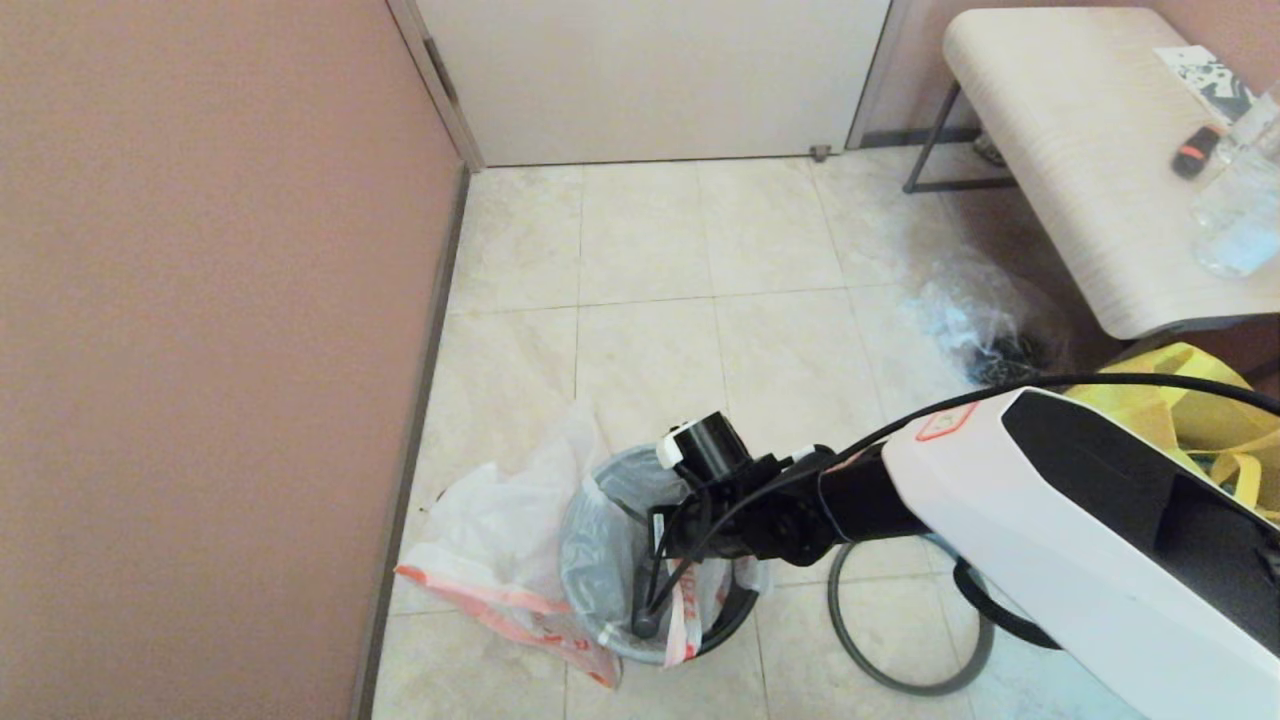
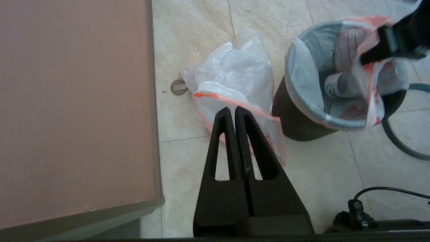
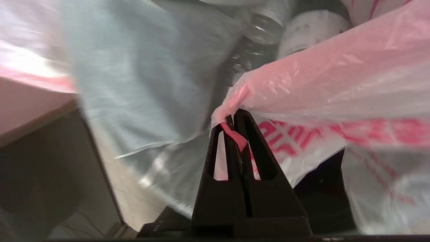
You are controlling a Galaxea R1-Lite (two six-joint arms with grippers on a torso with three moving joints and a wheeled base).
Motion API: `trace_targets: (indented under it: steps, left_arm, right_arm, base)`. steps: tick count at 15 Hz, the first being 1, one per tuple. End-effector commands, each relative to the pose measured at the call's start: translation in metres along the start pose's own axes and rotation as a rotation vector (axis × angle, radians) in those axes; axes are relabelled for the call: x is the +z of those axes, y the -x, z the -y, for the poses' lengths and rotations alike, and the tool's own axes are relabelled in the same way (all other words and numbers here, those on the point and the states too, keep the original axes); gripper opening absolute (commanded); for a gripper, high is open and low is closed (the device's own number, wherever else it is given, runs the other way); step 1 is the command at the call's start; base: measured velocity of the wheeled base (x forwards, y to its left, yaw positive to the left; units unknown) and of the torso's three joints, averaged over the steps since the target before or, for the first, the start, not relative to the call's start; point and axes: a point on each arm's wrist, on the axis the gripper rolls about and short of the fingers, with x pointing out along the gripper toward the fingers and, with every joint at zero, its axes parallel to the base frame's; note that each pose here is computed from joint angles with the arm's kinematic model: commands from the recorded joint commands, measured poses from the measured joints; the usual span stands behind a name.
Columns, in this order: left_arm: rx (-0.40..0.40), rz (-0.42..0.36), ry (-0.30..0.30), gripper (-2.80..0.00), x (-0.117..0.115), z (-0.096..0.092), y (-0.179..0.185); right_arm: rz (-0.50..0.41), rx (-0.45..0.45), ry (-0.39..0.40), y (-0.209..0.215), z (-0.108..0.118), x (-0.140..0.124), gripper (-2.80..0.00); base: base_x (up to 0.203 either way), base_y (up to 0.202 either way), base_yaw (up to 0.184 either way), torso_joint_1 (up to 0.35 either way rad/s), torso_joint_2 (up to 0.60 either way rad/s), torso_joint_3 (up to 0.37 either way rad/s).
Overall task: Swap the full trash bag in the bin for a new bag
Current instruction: Place the trash bag on the floor
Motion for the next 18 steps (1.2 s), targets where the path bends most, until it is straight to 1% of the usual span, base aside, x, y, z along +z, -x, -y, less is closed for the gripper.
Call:
trace_targets:
  steps: [1, 3, 5, 7, 11, 18]
  left_arm:
    - [0.000, 0.000, 0.000, -2.80, 0.000, 0.000, 0.000]
    - [0.000, -0.001, 0.000, -2.80, 0.000, 0.000, 0.000]
    - [0.000, -0.001, 0.000, -2.80, 0.000, 0.000, 0.000]
    - [0.000, -0.001, 0.000, -2.80, 0.000, 0.000, 0.000]
    - [0.000, 0.000, 0.000, -2.80, 0.000, 0.000, 0.000]
    - [0.000, -0.001, 0.000, -2.80, 0.000, 0.000, 0.000]
  right_arm:
    - [0.036, 0.028, -0.004, 0.025, -0.008, 0.010, -2.80]
    - [0.049, 0.045, -0.021, 0.051, -0.009, 0.012, -2.80]
    - [0.050, 0.050, -0.031, 0.074, -0.004, 0.009, -2.80]
    - [0.050, 0.057, -0.036, 0.082, 0.003, 0.003, -2.80]
    - [0.038, 0.029, -0.052, 0.076, 0.017, 0.000, -2.80]
    - [-0.007, -0.044, -0.070, 0.049, 0.041, -0.007, -2.80]
  base:
    - [0.000, 0.000, 0.000, 0.000, 0.00, 0.000]
    - [0.000, 0.000, 0.000, 0.000, 0.00, 0.000]
    - [0.000, 0.000, 0.000, 0.000, 0.00, 0.000]
    - [0.000, 0.000, 0.000, 0.000, 0.00, 0.000]
    - [0.000, 0.000, 0.000, 0.000, 0.00, 0.000]
    - [0.000, 0.000, 0.000, 0.000, 0.00, 0.000]
